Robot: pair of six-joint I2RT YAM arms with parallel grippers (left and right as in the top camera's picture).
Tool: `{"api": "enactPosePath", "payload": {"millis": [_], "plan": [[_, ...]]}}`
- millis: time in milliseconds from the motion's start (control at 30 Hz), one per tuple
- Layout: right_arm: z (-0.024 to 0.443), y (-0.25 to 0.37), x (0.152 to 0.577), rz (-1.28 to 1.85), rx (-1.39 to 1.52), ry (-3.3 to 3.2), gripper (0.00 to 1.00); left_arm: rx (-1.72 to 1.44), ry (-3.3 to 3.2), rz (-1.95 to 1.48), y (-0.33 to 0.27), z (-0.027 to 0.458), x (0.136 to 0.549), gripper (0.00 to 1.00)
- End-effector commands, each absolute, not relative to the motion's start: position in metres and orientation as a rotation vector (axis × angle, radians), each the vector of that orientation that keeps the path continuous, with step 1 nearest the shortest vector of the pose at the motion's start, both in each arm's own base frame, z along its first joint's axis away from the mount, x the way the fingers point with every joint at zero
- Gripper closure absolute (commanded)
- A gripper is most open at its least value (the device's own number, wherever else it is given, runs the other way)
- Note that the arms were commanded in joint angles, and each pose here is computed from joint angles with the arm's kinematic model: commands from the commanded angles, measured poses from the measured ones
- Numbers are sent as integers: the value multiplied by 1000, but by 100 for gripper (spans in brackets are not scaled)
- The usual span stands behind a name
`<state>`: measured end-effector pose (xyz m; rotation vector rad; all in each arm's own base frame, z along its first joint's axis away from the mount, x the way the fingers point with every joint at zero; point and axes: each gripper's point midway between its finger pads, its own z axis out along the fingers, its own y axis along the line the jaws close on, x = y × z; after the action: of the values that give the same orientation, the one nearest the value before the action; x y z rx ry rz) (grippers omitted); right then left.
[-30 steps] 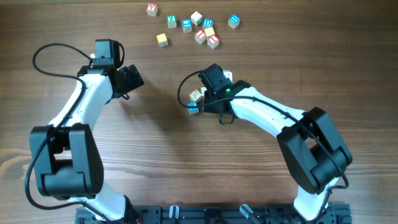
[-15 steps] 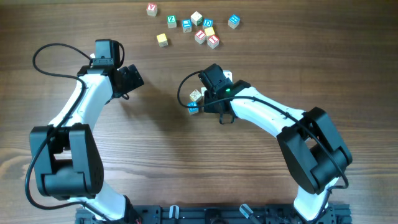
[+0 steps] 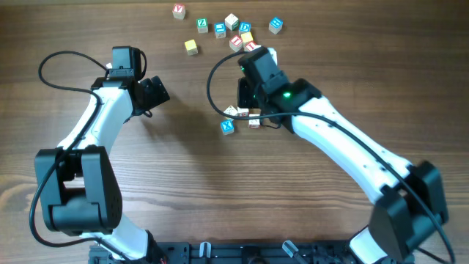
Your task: Form a circle
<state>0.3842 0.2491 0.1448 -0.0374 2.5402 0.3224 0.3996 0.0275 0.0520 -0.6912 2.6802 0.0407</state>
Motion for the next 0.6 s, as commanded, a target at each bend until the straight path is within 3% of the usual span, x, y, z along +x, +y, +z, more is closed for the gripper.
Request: {"api": "enactPosePath", "payload": {"millis": [0, 100, 333, 567], "plan": [[161, 277, 367, 569, -36, 2577, 86, -707, 2650, 44, 31, 61, 403, 0], [148, 296, 354, 583, -80, 2614, 95, -708, 2650, 45, 31, 61, 403, 0], [94, 333, 337, 532, -195, 2690, 96, -708, 2650, 45, 31, 61, 403, 0], [57, 347, 351, 436, -206, 2649, 96, -707, 2650, 44, 31, 61, 403, 0]]}}
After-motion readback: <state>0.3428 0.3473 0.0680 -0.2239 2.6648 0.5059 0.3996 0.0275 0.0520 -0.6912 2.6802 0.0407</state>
